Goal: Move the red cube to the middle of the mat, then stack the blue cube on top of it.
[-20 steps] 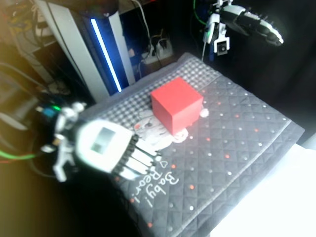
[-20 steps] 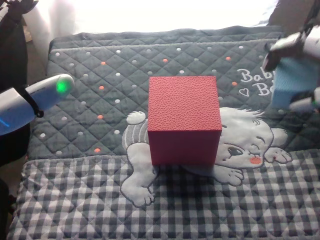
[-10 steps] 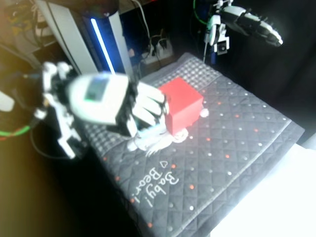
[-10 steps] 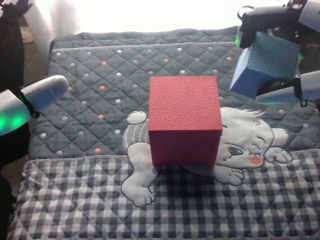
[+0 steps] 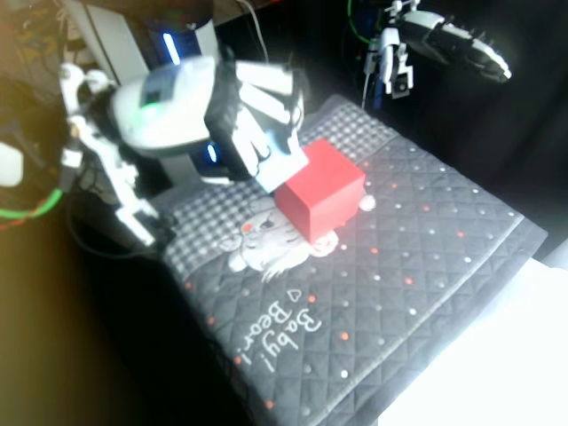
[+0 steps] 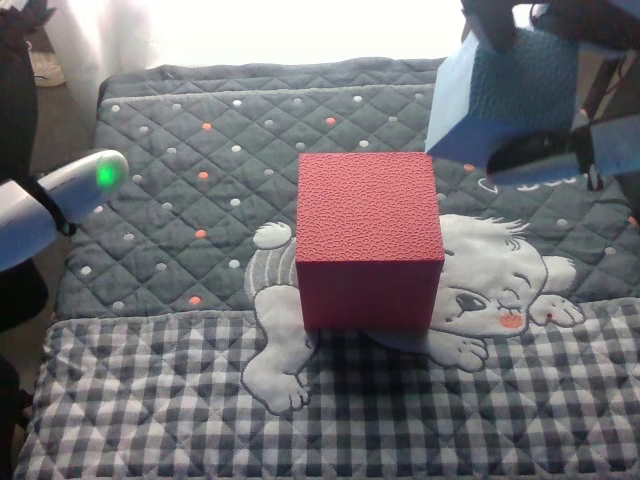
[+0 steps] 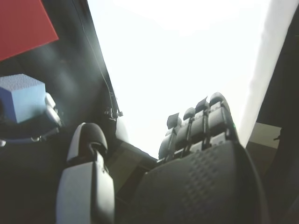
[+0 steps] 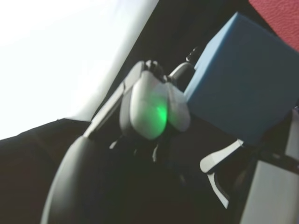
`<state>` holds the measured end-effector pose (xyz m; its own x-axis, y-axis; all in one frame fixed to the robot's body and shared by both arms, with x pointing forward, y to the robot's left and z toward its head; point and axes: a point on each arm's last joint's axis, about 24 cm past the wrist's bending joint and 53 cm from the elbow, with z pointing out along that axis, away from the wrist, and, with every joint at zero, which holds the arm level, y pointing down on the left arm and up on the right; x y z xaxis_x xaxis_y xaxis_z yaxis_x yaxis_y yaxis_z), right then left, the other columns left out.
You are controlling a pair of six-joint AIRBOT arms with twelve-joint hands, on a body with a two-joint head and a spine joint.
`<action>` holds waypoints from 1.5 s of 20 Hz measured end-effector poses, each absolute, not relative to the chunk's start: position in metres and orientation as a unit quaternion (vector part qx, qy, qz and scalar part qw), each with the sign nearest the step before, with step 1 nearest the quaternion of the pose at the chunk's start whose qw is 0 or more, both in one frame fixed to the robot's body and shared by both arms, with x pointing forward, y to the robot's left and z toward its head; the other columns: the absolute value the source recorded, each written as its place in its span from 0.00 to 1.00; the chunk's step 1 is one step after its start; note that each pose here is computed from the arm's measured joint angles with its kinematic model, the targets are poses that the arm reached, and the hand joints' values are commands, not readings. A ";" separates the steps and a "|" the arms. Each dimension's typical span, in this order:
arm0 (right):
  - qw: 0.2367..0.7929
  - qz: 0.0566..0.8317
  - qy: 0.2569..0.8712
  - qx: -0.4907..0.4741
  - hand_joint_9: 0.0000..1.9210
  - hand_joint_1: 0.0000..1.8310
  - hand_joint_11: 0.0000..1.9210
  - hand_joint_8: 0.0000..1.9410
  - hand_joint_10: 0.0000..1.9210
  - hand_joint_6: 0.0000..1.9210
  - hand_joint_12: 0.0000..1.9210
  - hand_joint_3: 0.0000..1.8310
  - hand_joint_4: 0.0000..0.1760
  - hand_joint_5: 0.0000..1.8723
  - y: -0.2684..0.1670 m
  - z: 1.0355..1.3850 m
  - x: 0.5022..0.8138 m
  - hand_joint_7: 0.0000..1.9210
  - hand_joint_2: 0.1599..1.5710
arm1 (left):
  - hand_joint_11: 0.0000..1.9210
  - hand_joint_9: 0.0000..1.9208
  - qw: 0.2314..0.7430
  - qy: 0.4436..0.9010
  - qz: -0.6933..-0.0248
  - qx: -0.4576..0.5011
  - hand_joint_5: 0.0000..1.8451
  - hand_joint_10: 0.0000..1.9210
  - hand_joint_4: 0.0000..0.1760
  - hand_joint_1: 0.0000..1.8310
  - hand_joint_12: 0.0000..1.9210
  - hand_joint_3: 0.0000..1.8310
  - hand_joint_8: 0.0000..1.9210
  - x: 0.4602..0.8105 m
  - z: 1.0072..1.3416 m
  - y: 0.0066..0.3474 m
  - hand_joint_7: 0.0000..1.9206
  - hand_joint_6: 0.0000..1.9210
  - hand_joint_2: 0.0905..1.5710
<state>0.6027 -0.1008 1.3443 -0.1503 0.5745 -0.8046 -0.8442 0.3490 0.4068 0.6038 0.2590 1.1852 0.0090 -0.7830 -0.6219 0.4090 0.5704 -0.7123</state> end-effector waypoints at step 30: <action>0.545 0.582 0.588 -0.135 0.00 0.15 0.00 0.00 0.00 0.00 0.00 0.00 0.00 0.00 -0.032 1.288 0.624 0.00 0.77 | 0.00 0.00 0.688 0.557 -0.422 -0.195 0.00 0.00 1.00 0.26 0.00 0.00 0.00 0.608 1.173 0.268 0.00 0.00 0.69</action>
